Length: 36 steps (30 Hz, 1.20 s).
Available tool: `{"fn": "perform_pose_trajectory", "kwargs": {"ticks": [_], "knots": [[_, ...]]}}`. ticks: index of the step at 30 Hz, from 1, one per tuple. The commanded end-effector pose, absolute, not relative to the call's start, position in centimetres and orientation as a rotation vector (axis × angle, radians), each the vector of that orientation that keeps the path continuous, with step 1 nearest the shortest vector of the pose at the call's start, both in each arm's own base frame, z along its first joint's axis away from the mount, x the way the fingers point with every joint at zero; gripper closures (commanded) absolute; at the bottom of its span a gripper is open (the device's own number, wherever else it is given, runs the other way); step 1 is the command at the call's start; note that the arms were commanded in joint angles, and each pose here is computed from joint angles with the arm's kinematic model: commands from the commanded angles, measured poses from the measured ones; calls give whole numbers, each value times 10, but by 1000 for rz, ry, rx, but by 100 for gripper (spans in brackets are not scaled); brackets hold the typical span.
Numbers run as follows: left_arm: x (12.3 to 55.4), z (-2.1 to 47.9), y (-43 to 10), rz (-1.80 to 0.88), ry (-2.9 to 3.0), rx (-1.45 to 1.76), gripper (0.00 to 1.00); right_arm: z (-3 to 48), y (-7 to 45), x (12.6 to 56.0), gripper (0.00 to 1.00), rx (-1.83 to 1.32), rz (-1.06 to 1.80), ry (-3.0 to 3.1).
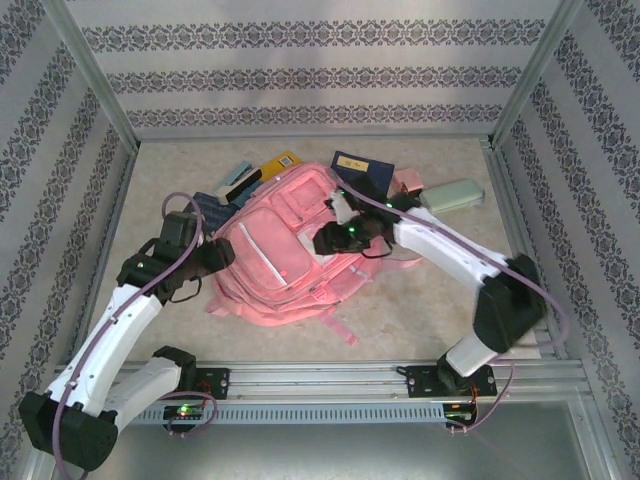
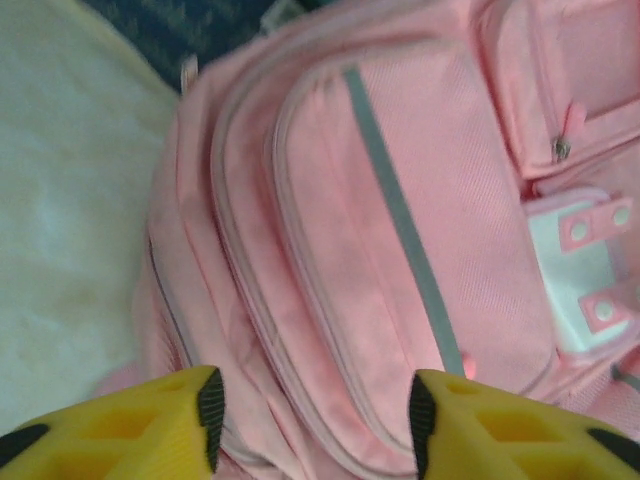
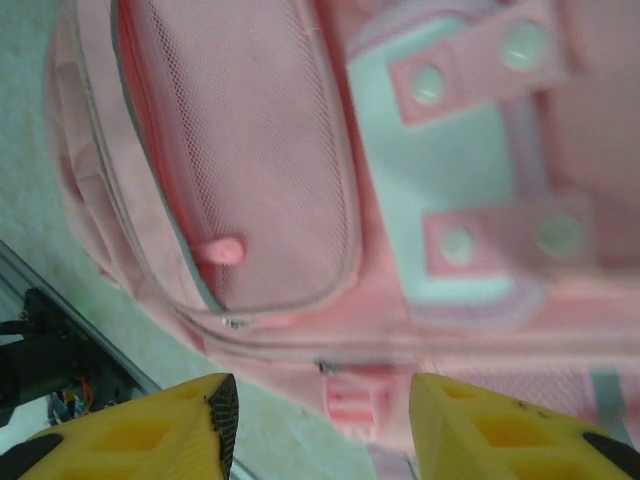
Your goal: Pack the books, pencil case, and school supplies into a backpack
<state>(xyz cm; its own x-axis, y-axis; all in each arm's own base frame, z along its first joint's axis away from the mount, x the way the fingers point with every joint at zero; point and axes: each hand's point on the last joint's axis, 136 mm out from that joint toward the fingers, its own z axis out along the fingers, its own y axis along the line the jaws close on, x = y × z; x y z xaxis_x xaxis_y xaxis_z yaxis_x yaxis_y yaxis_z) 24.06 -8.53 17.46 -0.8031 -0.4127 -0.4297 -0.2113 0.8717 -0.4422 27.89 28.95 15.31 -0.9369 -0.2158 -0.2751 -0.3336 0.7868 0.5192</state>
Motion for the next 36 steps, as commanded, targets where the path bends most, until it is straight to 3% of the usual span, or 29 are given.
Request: {"fn": "perform_pose_trajectory", "kwargs": {"ticks": [1, 13, 17, 25, 27, 31, 36], "knots": [[216, 149, -103, -682, 2602, -585, 53, 140, 313, 283, 50, -591, 892, 2794], [232, 99, -110, -647, 2690, -564, 59, 65, 322, 304, 43, -764, 512, 2934], [239, 86, -112, -630, 2718, -565, 60, 64, 349, 286, 41, -817, 737, 2946], [259, 68, -115, -568, 2781, -497, 66, 88, 393, 259, 46, -904, 1035, 2865], [262, 66, -116, -564, 2786, -481, 68, 85, 392, 260, 54, -879, 1062, 2885], [269, 80, -111, -500, 2776, -427, 69, 87, 382, 280, 97, -671, 1092, 2912], [266, 129, -99, -455, 2684, -413, 61, 129, 380, 317, 100, -343, 1229, 2837]]}}
